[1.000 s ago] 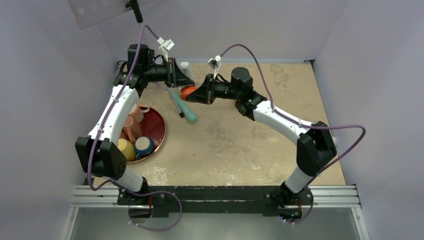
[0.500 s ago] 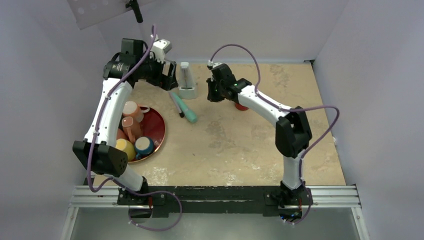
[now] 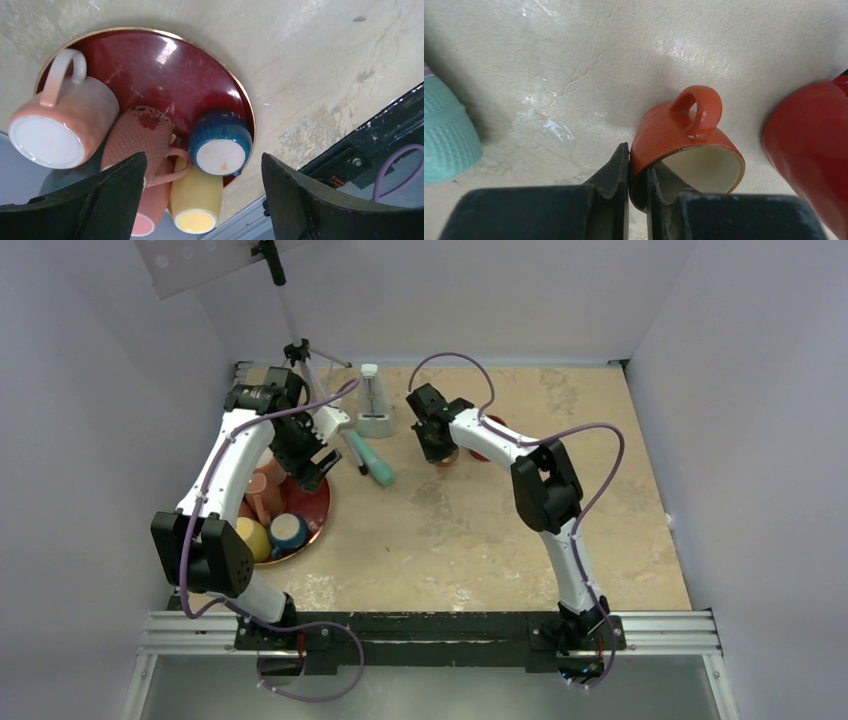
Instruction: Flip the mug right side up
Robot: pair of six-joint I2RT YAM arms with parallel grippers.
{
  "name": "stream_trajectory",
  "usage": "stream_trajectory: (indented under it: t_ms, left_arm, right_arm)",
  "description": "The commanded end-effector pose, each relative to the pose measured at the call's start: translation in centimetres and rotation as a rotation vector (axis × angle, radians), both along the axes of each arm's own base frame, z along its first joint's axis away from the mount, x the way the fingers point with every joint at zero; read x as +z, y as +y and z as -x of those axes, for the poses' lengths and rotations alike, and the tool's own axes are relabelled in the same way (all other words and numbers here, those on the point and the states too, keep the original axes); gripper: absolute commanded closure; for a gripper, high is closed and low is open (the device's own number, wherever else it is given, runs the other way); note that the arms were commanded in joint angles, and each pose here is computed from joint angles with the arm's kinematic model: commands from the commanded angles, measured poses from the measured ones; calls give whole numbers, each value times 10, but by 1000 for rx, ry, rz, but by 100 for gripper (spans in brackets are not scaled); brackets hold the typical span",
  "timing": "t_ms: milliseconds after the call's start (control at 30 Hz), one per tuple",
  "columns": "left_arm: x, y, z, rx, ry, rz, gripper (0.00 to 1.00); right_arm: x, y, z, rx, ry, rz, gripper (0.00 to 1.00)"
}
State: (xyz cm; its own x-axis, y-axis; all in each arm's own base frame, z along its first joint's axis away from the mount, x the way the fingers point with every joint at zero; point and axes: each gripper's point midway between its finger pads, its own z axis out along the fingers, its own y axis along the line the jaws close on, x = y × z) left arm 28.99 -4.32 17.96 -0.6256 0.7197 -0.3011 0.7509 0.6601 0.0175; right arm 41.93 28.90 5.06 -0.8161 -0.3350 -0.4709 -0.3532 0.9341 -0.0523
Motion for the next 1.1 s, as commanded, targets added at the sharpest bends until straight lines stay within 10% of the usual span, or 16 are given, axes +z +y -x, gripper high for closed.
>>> stream_trajectory:
  t_ms: [0,267,567,1067]
  left_arm:
    - [2,19,-2,-6,-45,-43,12]
    - [4,40,-50,-163,-113,-157,11]
    - [-31,90,-106,-251,-30,-374,33]
    - [-117,113,-126,-278,116,-499,38]
  right_arm:
    - [15,0,-10,20,-41,25,80]
    - [46,4,-19,26,-111,-2,44]
    - [133,1,-1,17,-249,-167,41]
    - [145,-14,26,-2,-258,-222,41]
